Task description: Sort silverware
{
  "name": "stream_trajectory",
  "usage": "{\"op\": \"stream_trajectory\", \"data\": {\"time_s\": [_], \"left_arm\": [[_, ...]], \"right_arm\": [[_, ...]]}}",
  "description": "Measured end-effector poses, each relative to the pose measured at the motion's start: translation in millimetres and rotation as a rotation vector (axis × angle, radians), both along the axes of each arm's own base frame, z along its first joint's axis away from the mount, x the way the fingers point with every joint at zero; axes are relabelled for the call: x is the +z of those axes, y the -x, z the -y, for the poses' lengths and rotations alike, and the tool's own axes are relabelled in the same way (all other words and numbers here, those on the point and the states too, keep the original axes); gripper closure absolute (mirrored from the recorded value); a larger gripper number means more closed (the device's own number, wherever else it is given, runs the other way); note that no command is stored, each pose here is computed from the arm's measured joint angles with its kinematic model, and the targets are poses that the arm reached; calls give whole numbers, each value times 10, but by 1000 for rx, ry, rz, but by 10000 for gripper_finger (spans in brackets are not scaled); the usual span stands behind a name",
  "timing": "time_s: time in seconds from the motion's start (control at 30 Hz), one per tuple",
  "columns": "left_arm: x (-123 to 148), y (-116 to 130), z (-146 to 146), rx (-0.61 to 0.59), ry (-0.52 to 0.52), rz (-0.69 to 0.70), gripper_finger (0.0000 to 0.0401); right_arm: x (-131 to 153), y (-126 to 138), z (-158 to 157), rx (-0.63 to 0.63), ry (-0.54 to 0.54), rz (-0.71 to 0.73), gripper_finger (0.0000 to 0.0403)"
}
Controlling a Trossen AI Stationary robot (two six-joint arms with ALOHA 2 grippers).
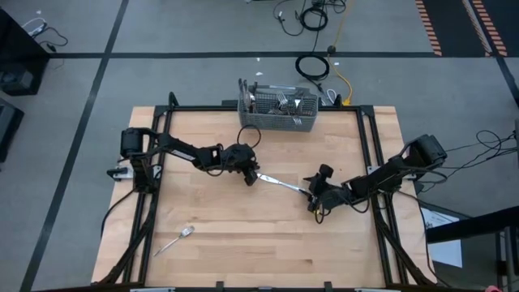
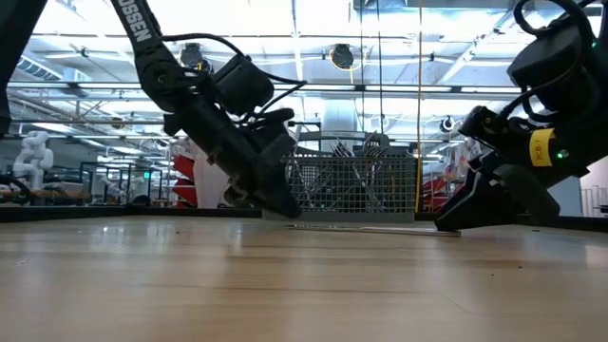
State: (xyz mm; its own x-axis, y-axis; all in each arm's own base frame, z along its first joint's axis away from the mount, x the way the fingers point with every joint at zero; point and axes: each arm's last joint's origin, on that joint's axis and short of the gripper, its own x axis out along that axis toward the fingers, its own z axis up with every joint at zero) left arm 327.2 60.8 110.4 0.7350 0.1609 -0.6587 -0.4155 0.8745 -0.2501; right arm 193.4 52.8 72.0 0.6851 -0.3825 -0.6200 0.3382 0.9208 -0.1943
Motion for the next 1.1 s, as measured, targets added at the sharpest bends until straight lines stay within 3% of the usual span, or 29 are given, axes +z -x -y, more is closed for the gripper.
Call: {"op": "stream_trajectory", "data": {"time_s": [0.2, 0.4, 0.67, 0.87, 1.1], "left_arm": [[95, -18, 6, -16, 36, 52, 331], [443, -67, 144, -255, 19, 227, 331], [135, -60, 334, -419, -75, 63, 331], [-4, -81, 353, -325, -198, -9, 331], [-68, -101, 373, -358, -173, 0, 331]], "right_arm": [[-3, 1, 14, -8, -4, -3, 195], [-3, 2, 20, -38, -6, 26, 195], [-3, 2, 21, -41, -2, 28, 195], [-2, 0, 22, -48, -3, 34, 195], [-2, 0, 23, -48, 1, 34, 195]]}}
